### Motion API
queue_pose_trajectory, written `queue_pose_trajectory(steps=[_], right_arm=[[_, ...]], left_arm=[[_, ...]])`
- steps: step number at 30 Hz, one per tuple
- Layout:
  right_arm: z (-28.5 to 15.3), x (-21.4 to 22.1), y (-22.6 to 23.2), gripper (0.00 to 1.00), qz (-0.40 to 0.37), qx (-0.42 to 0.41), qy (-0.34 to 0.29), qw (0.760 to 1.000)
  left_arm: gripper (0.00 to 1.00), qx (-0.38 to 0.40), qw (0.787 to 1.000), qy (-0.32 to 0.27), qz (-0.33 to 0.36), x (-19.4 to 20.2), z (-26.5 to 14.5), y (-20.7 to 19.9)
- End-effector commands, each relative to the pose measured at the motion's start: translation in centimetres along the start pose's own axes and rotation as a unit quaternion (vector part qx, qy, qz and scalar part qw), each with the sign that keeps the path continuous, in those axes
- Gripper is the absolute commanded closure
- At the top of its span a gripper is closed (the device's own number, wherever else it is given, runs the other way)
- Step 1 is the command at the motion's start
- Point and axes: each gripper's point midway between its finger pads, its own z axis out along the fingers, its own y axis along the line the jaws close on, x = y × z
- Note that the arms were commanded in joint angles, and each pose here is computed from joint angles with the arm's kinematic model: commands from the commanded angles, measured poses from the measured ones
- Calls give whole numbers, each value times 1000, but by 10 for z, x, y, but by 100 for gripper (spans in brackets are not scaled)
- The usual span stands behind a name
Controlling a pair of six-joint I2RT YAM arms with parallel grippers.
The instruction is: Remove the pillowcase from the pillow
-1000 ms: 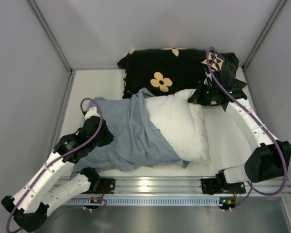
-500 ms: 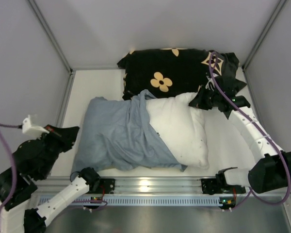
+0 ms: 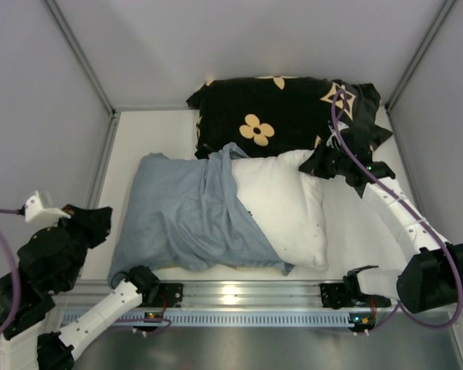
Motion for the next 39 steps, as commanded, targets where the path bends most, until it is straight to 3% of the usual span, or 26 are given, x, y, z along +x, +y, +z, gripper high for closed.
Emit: queue_pose_trajectory(steps=[1,2,3,4,8,16,18,19,20,23,27,29,35,39], right_arm=[[-16,-41,16,100,-18,-19,-82,996],[-19,-42,18,100,-16,-22,-84,996],[-21,-43,21,100,-17,-26,-87,996],[-23,-43,25,100,-16,-35,-86,996],[-29,-41,31,100,-17,-51,-86,995],[-41,-42,36,100,-23,-57,-101,993],[-41,-44,37,100,-24,-58,-103,993],[-41,-45,37,100,-23,-57,-103,993],[-42,-45,37,100,-23,-58,-104,993],[-39,-45,35,100,-21,-54,-103,993],[-38,-48,28,100,-16,-39,-110,993],[-41,-52,26,100,-16,-31,-123,992],[-48,-60,8,100,-6,11,-153,988],[-53,-65,-10,100,17,39,-170,984]], left_arm=[[70,-1,993,89,77,47,33,-27],[46,-11,988,120,95,69,44,-26],[13,-14,984,143,106,84,58,-36],[7,9,976,181,120,104,62,-45],[1,8,958,241,157,155,93,-54],[1,-84,936,270,211,190,128,-32],[18,-78,934,279,209,196,128,-33],[40,-79,934,279,209,197,127,-29],[99,-78,936,274,206,195,125,-27],[100,-55,956,229,177,170,111,-27],[100,-44,980,153,123,110,71,-16],[100,-49,990,88,94,62,49,-10],[100,-102,993,-48,42,-29,-17,47],[100,-85,993,-82,16,-47,-35,59]])
